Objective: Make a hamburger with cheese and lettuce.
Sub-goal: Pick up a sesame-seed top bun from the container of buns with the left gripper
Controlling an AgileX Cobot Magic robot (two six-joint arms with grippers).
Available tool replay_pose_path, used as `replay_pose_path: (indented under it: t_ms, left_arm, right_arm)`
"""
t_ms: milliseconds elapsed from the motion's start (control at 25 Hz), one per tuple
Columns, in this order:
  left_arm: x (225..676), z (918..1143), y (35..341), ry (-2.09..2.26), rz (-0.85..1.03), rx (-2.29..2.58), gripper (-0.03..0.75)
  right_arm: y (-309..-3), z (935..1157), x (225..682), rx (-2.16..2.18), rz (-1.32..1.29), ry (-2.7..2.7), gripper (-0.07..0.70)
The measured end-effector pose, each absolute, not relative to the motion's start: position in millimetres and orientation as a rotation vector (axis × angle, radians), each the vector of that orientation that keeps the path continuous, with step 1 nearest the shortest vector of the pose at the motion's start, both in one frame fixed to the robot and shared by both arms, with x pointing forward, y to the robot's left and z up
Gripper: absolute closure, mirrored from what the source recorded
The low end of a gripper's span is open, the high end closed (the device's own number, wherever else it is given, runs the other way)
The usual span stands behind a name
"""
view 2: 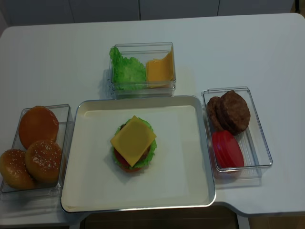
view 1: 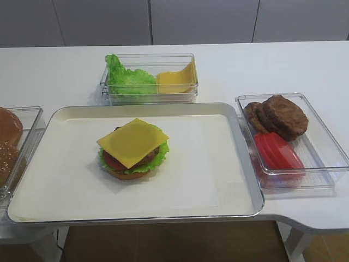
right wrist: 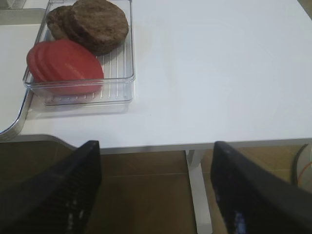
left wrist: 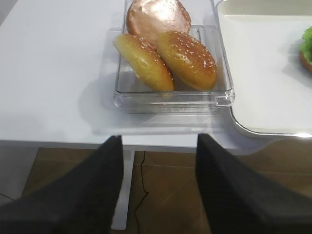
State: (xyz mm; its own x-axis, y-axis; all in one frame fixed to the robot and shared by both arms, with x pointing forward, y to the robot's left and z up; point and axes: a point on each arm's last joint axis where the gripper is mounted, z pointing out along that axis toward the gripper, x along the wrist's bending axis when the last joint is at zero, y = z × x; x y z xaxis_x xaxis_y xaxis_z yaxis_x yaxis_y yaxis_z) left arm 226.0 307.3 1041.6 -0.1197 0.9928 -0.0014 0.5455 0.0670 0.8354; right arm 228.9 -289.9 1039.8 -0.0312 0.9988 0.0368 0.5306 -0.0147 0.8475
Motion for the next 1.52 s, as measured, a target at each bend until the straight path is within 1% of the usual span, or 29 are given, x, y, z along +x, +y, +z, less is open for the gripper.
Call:
replay_pose_path:
  t_ms: [920,1040,1200,1360,1520]
  left_arm:
    - [226.2,1042.0,307.3,1.732,0.938,1.535,0.354]
    - [224.5,1048.7,307.2,1.719,0.949,1.49,0.354]
    - [221.9,1063.4,307.1,1.73,0.939,1.429,0.354]
    - [240.0,1080.5,307.7,1.839,0.846,1.4,0.354]
    - [267.5,1086.7,308.7,1.991,0.723,1.36,0.354]
  right_arm:
    - [-289.9,1039.8,228.9,1.612,0.942,1.629,0.099]
    - [-289.9,1039.8,228.9,1.612,0.942,1.629,0.099]
    - [-289.9,1039.8,228.9,1.612,0.942,1.629,0.099]
    - [-289.9,1039.8,228.9,1.612,0.942,1.629,0.099]
    - [-289.9,1039.8,228.9,1.612,0.942,1.629,0.099]
